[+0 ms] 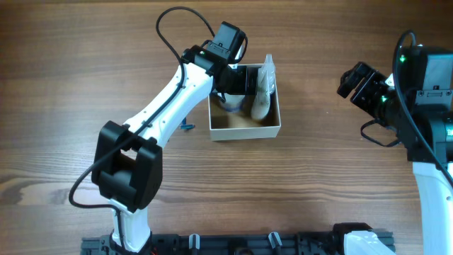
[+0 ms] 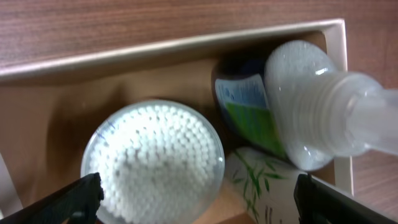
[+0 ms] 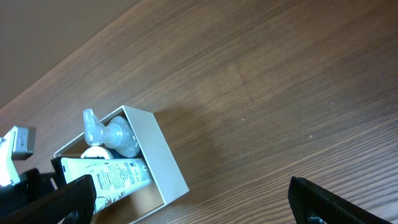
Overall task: Pack container
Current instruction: 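Carry the tub right and set it in the box's left side, then move the left gripper to the blue toothbrush and grasp its handle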
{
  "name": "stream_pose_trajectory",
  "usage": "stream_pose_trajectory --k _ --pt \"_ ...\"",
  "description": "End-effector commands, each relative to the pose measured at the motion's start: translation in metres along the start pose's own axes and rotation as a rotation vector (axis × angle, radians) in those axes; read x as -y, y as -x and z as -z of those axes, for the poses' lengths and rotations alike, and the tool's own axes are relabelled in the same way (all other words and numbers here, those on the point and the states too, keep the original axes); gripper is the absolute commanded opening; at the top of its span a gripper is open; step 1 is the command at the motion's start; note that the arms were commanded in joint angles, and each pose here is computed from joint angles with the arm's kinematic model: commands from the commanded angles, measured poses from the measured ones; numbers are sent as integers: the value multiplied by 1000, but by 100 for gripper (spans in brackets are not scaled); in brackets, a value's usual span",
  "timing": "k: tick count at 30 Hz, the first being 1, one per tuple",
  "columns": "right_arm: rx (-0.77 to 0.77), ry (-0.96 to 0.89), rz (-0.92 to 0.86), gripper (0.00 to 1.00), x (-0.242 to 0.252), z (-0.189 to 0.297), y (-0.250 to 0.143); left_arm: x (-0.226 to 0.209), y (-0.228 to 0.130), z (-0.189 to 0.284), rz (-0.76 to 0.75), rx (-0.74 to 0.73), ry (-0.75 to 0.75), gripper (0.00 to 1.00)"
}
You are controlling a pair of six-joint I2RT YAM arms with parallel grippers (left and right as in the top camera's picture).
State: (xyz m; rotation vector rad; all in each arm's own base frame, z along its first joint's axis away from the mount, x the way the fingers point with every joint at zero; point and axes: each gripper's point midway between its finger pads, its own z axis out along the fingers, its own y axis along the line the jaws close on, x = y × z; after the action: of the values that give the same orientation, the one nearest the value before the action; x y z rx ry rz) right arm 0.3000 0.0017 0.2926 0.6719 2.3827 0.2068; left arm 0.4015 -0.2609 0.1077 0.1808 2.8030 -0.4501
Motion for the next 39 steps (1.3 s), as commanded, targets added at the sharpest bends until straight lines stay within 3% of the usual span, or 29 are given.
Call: stream_pose_trajectory --k 1,3,5,6,11,15,21,25,30,39 --pt "-7 7 -15 100 -1 -1 0 14 13 69 -10 77 -50 100" --pt "-7 7 -15 100 -1 -1 0 0 13 107 11 117 -9 100" --pt "-7 7 -16 100 -1 -1 0 -40 9 144 64 157 120 100" --pt "-7 7 -15 100 -1 -1 0 -81 -1 164 126 148 244 100" --pt "-7 7 -15 100 -1 -1 0 -173 -39 141 285 -50 383 100" --pt "-7 7 -15 100 -1 -1 0 -191 -54 86 244 -171 267 93" --pt "-7 7 -15 100 -1 -1 0 -207 -61 43 165 -257 285 92" --pt "-7 7 -15 100 -1 -1 0 -219 -64 9 171 -298 293 85" --pt "-7 7 -15 100 -1 -1 0 -232 -80 -16 178 -373 326 71" --pt "-7 7 -15 100 -1 -1 0 -236 -66 -27 170 -315 325 46"
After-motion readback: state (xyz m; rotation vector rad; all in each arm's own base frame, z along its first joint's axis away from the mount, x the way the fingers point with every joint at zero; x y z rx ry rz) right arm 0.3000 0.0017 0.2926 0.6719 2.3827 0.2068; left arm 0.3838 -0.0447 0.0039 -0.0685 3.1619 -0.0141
